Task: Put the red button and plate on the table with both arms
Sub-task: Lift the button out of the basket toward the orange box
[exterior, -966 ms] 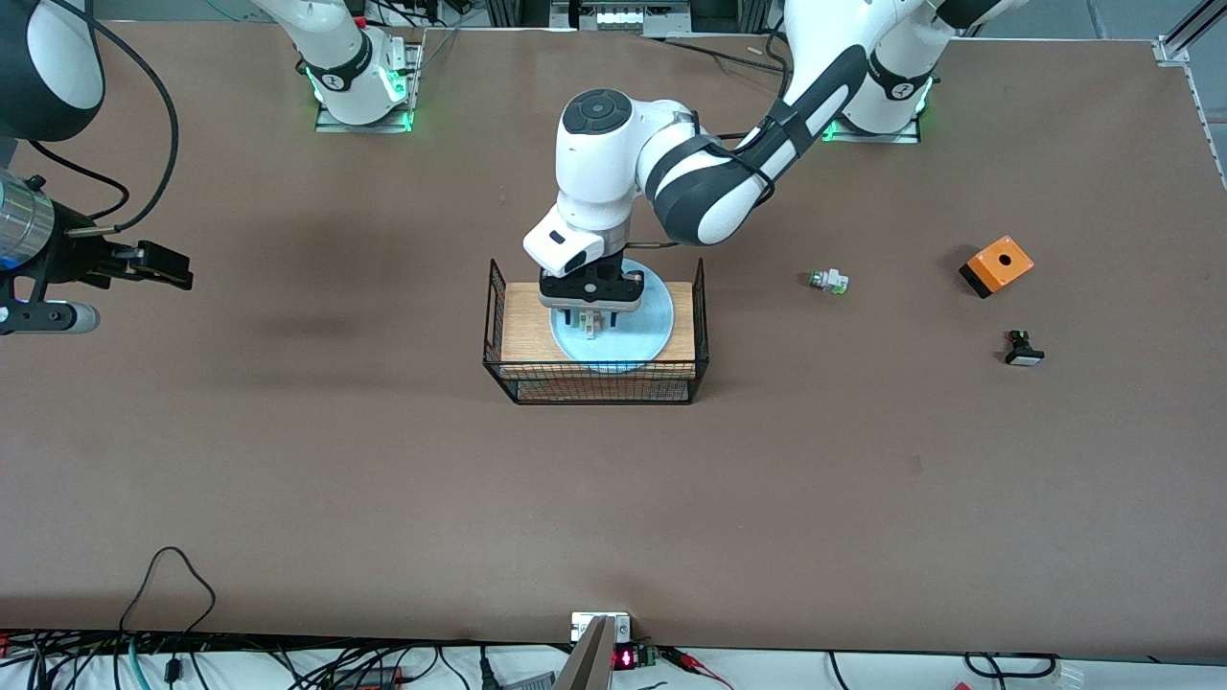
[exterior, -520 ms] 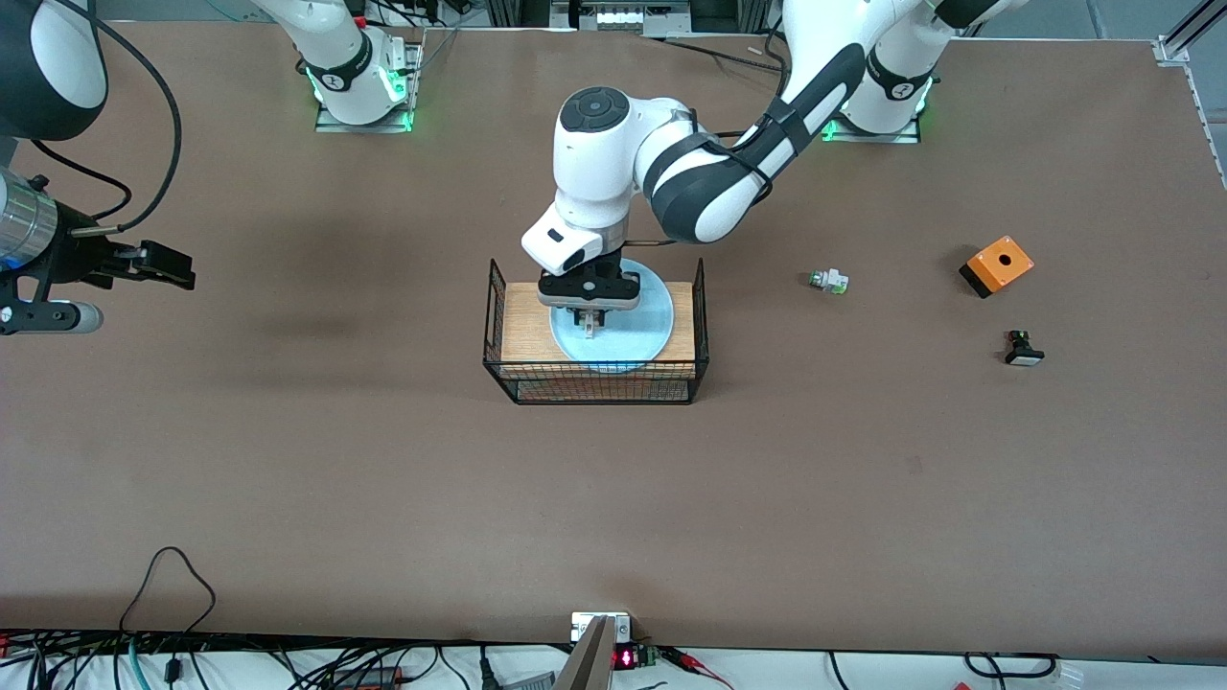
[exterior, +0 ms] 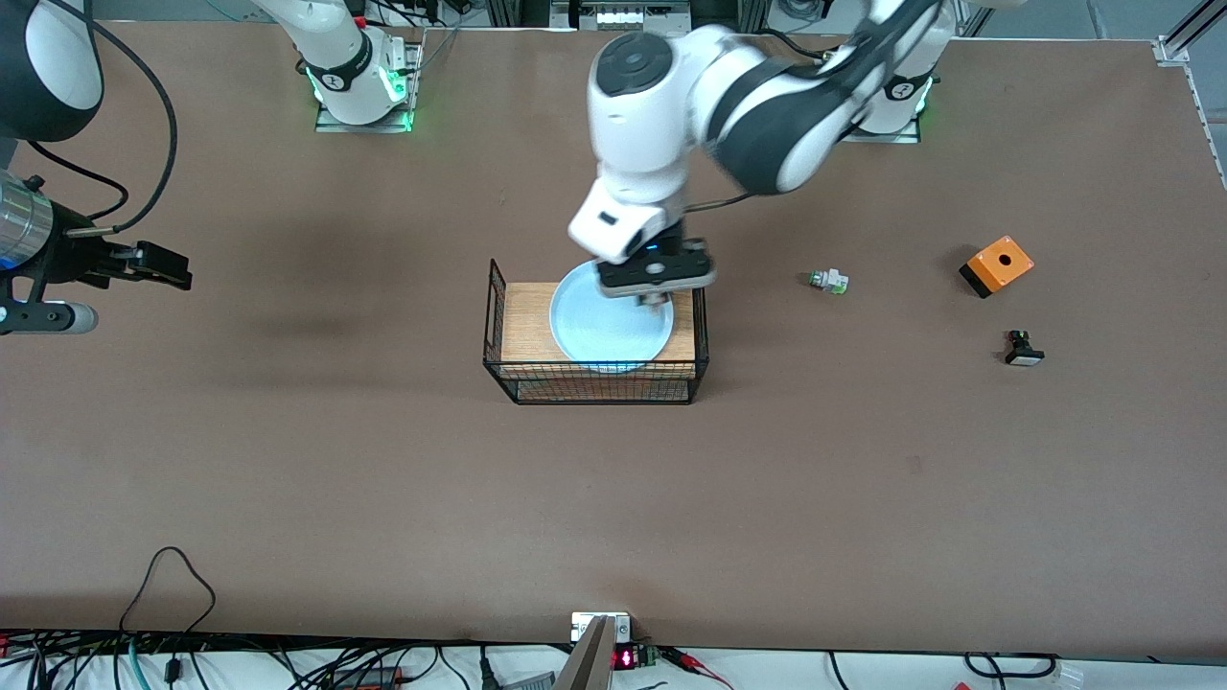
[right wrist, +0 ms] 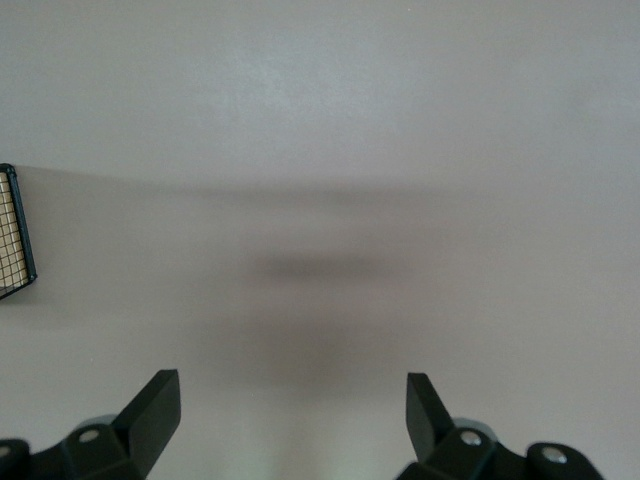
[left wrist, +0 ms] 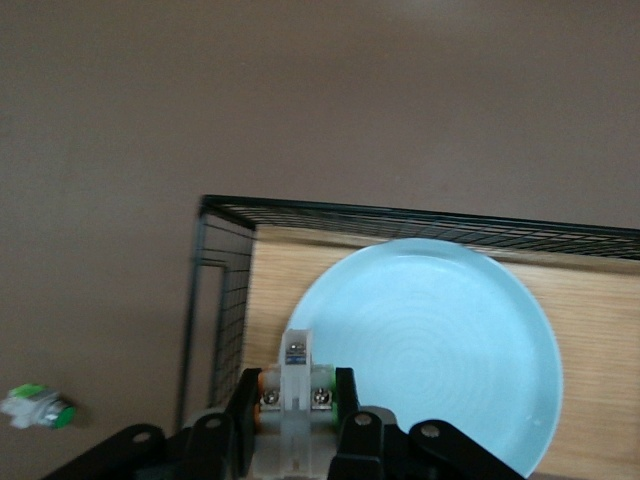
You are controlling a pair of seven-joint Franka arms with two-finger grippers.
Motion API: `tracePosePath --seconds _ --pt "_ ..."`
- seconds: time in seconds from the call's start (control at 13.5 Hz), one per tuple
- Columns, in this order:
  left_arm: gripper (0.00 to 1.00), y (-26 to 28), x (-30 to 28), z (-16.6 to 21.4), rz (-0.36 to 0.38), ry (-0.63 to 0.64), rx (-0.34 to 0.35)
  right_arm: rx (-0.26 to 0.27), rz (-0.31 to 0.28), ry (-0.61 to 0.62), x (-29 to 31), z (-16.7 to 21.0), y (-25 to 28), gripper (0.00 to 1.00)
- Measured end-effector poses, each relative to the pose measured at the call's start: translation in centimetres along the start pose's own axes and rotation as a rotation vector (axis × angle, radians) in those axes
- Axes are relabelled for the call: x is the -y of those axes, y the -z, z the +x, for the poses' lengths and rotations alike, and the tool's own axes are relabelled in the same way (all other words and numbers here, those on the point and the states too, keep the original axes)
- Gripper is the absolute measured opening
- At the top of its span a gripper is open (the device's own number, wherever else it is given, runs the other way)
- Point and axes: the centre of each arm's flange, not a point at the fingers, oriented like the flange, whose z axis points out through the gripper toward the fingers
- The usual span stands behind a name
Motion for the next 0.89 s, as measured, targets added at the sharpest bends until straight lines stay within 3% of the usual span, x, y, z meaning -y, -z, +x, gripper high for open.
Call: tracePosePath --seconds 0.45,0.89 --pt "0.34 2.3 12.6 6.2 0.101 -0.17 0.125 0.023 0.089 -0.091 -5.0 0.4 -1.6 1.0" --pt "0.34 -4.7 18.9 8.7 0.159 -0.227 0.286 0.04 0.123 -0.141 -7.7 0.6 -2.8 1.0"
